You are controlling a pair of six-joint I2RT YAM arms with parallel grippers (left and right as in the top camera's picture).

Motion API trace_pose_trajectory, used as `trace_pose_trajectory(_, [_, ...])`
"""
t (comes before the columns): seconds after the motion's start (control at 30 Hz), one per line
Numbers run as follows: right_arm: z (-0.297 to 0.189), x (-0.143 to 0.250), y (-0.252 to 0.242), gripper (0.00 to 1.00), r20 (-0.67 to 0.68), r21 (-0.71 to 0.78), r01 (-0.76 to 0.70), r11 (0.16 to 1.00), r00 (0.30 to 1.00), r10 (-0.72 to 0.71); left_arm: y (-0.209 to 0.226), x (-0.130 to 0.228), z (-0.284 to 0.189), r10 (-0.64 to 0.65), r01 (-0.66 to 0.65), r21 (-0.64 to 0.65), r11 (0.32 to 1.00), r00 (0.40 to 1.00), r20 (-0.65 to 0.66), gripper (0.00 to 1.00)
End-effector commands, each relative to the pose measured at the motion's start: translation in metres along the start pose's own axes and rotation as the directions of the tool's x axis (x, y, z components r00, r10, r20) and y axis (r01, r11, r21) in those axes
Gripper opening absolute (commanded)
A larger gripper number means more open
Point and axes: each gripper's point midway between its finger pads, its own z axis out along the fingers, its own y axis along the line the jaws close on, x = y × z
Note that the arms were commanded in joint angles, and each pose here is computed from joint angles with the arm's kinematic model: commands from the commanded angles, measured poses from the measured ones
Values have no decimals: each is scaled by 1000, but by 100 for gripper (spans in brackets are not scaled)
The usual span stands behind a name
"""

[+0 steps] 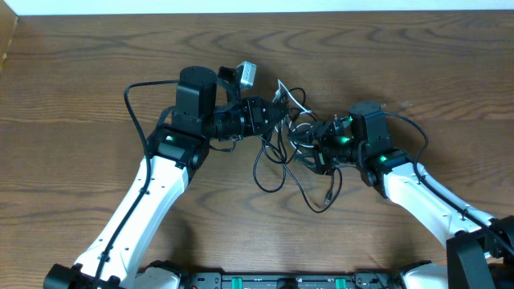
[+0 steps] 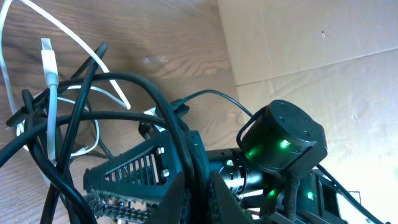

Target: Untangle cables

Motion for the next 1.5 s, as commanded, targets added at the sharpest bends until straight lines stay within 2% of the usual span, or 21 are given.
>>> trace_pose_trajectory(0.0, [9, 1, 0, 53, 22, 2, -37, 999, 999, 37, -8, -4, -4, 20, -20, 16, 1000, 1000, 15, 8])
trace_pose_trajectory(0.33, [17, -19, 0, 52, 129, -21, -138, 990, 982, 139, -9, -4, -4, 20, -20, 16, 1000, 1000, 13, 8])
trace_pose_trajectory(0.6, [36, -9, 11, 51, 84, -71, -111, 991, 990, 117, -9, -4, -4, 20, -20, 17, 1000, 1000, 13, 8])
trace_pose_trajectory(1.1, [42, -17, 11, 53, 153, -96, -171, 981, 971, 184, -11, -2, -4, 19, -19, 28, 999, 1000, 2, 7])
trace_pose_trajectory(1.33, [61, -14, 17, 51, 140, -152, -195, 969, 966, 216, -11, -2, -4, -33, 33, 28, 999, 999, 1, 8])
trace_pose_trajectory(1.4, [70, -24, 13, 41, 170, -169, -204, 964, 958, 232, -11, -2, -4, -33, 33, 30, 999, 999, -1, 7])
trace_pose_trajectory(1.43, [73, -28, 10, 28, 179, -170, -205, 964, 955, 235, -11, -2, -4, -33, 33, 30, 999, 999, -1, 8])
trace_pose_trajectory(1.47, [76, -31, 5, 7, 187, -161, -202, 966, 955, 231, -11, -2, -4, -33, 33, 30, 999, 999, -1, 7])
